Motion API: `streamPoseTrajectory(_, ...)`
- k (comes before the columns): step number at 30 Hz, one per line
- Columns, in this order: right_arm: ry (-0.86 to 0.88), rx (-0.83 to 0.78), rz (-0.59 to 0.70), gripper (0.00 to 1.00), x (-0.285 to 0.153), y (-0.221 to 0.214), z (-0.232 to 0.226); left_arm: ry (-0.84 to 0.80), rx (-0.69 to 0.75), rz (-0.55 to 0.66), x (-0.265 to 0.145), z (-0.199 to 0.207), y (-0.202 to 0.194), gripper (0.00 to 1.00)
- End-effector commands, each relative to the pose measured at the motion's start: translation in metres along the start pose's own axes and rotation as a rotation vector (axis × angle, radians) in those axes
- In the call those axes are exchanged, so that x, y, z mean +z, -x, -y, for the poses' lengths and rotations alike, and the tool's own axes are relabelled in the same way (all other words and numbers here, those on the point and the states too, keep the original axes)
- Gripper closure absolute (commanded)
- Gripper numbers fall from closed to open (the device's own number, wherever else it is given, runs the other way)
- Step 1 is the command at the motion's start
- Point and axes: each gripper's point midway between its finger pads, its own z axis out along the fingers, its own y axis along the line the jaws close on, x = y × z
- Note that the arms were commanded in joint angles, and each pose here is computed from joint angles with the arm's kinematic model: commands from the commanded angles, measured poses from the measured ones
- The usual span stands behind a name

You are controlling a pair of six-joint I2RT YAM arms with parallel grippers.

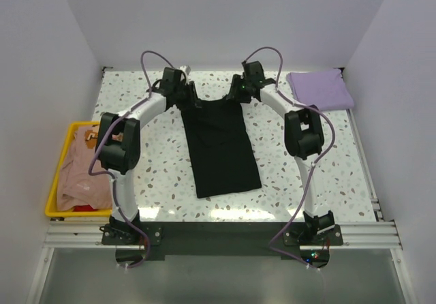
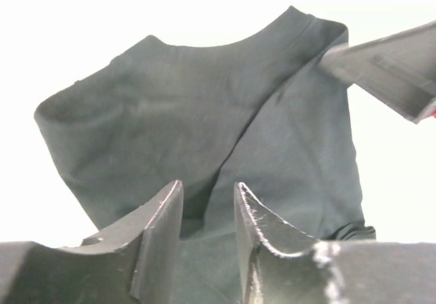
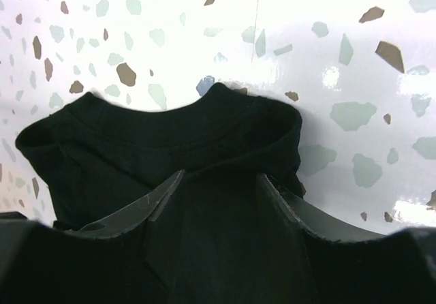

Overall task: Fold and stack the t-shirts
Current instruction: Fold the tshirt

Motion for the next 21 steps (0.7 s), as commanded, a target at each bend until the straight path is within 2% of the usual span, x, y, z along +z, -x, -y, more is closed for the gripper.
streamPoseTrajectory(1,0.127,-0.004,0.133,0.5,-0.041,0.06,-0.035,-0.025,0.012,0.112,-0.022,0.016,0.05,0.58)
streamPoseTrajectory(6,0.142,-0.004,0.132,0.5,-0.063,0.062,-0.039,0.07,-0.063,0.174,-0.045,0.005,0.064,0.59)
streamPoseTrajectory(11,0.125,0.01,0.111,0.5,-0.082,0.045,-0.033,0.191,-0.155,0.176,-0.053,-0.021,0.055,0.73)
streamPoseTrajectory(14,0.134,0.016,0.1,0.5,-0.094,0.031,-0.031,0.204,-0.175,0.159,-0.05,-0.03,0.047,0.78)
streamPoseTrajectory(20,0.132,0.03,0.051,0.5,-0.121,-0.01,-0.024,0.25,-0.193,0.097,-0.023,-0.048,0.035,0.9)
streamPoseTrajectory(21,0.115,0.041,0.016,0.5,-0.121,-0.029,-0.016,0.258,-0.199,0.084,-0.018,-0.052,0.032,0.94)
